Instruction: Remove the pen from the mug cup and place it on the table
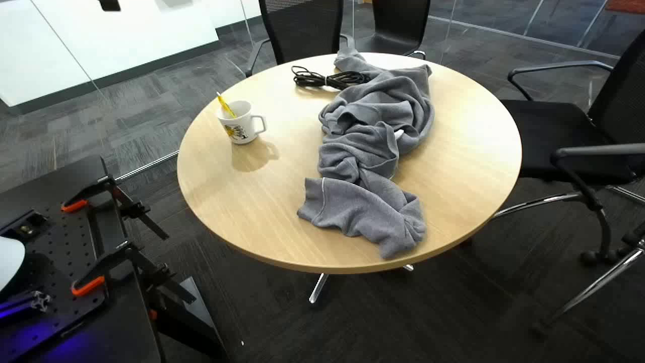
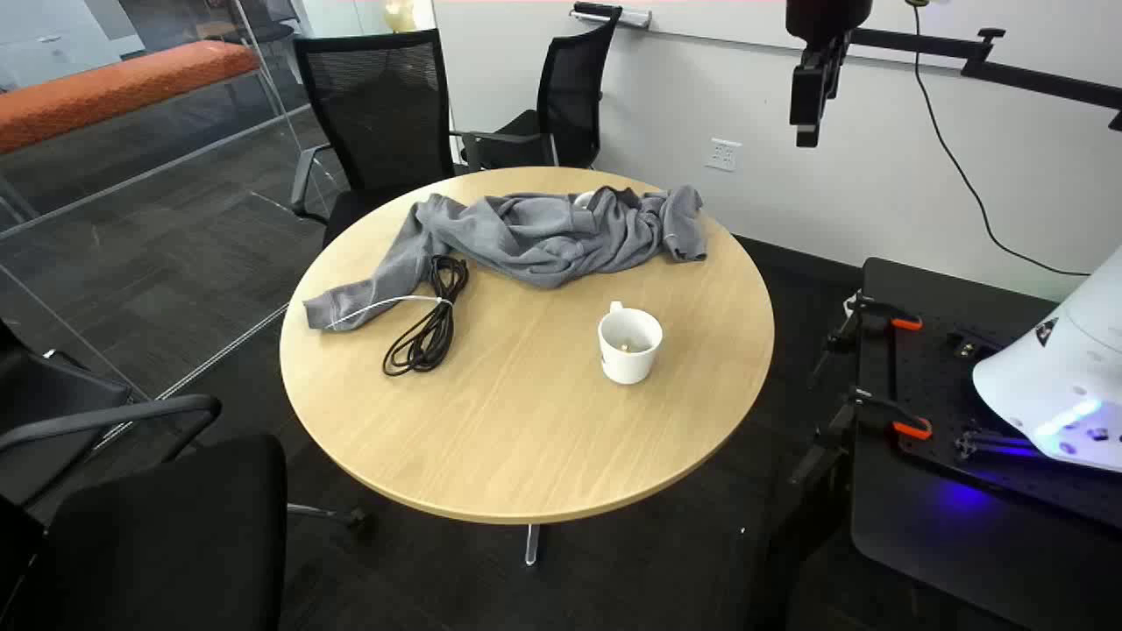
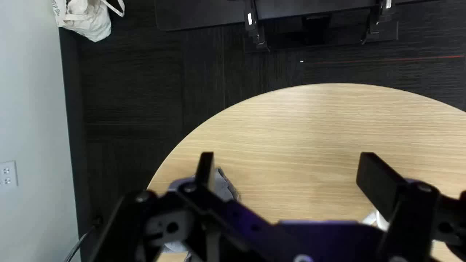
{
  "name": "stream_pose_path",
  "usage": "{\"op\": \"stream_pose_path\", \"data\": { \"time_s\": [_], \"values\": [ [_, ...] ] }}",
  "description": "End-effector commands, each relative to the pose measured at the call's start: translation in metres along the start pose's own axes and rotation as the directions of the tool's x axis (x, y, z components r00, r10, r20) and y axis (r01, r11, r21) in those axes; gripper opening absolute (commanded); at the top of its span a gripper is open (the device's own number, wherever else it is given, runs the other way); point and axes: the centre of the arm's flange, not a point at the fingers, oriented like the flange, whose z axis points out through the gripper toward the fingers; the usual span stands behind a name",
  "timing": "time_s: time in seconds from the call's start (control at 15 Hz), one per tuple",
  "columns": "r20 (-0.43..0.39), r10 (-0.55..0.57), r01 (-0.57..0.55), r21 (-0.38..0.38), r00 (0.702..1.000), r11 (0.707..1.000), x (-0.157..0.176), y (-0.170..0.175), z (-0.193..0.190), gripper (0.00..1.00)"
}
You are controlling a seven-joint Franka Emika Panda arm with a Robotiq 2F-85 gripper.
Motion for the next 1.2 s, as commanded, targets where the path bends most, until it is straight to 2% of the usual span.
{"op": "stream_pose_path", "data": {
  "time_s": [0.0, 0.33, 0.53, 0.67, 0.93, 1.13],
  "values": [
    [0.000, 0.000, 0.000, 0.000, 1.000, 1.000, 0.000, 0.000, 0.000, 1.00],
    [0.000, 0.000, 0.000, 0.000, 1.000, 1.000, 0.000, 0.000, 0.000, 1.00],
    [-0.050, -0.027, 0.028, 0.004, 0.998, 1.000, 0.008, -0.004, -0.006, 1.00],
    [-0.118, -0.060, 0.060, -0.010, 0.991, 0.998, 0.016, -0.009, -0.011, 1.00],
    [-0.244, -0.175, 0.176, -0.017, 0.954, 0.984, 0.033, -0.029, -0.021, 1.00],
    [-0.300, -0.312, 0.319, -0.026, 0.901, 0.947, 0.046, -0.047, -0.020, 1.00]
  ]
}}
